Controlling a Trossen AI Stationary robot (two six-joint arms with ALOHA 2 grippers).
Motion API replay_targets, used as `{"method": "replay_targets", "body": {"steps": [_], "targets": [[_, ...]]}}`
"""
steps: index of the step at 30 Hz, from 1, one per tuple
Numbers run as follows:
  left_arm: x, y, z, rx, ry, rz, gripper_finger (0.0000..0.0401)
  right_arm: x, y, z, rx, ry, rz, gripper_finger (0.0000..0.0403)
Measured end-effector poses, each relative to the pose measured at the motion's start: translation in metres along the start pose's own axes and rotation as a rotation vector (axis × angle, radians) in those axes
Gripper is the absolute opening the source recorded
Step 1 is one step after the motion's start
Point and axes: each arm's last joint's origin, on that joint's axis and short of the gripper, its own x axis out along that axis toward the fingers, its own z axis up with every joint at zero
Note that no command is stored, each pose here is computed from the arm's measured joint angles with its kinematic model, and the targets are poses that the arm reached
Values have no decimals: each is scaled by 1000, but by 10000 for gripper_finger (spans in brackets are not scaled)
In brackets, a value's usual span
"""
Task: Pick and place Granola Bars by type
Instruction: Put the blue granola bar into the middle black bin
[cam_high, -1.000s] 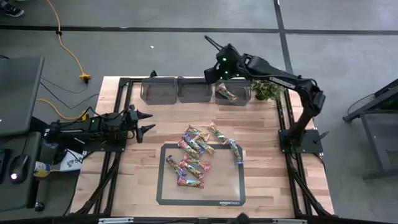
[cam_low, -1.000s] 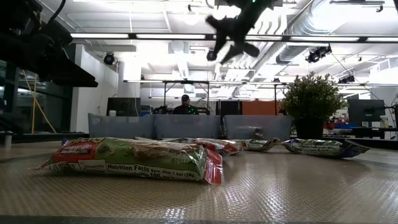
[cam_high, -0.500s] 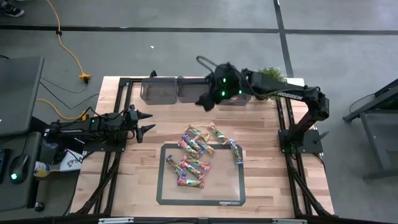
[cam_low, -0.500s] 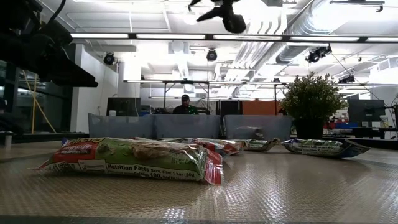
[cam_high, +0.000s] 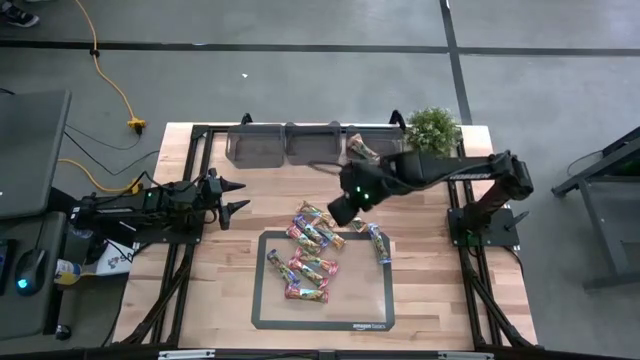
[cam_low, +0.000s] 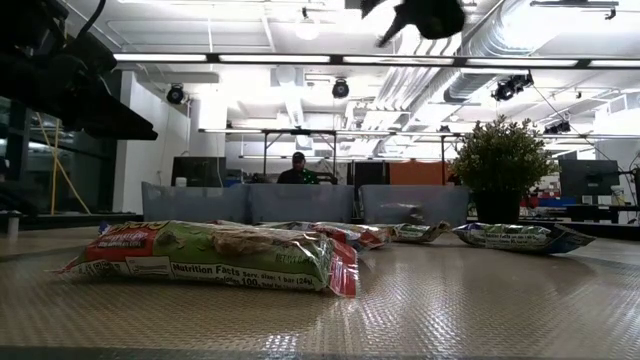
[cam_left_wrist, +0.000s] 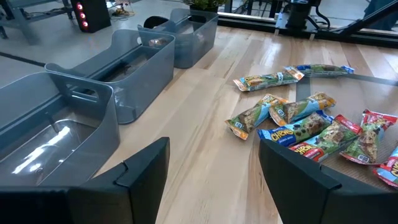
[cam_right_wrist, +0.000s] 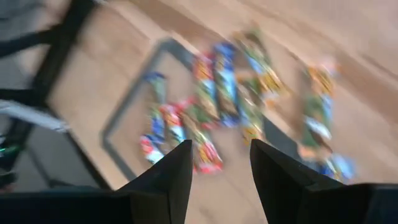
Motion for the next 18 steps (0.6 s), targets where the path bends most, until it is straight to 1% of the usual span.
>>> {"method": "replay_targets", "body": {"steps": [5,8,11,15,18], "targets": [[0,0,0,0,0,0,243,-2,-4,-27,151,30,-170,145],[0,0,0,0,0,0,243,-5,-6,-40,238,15,-258,145],[0,0,0,0,0,0,243,-5,-7,-51,288,9,-324,145],[0,0,0,0,0,0,243,6,-6,-65,314,39,-424,145],[0,0,0,0,0,0,243,20,-3,-73,288,58,-485,145]]}}
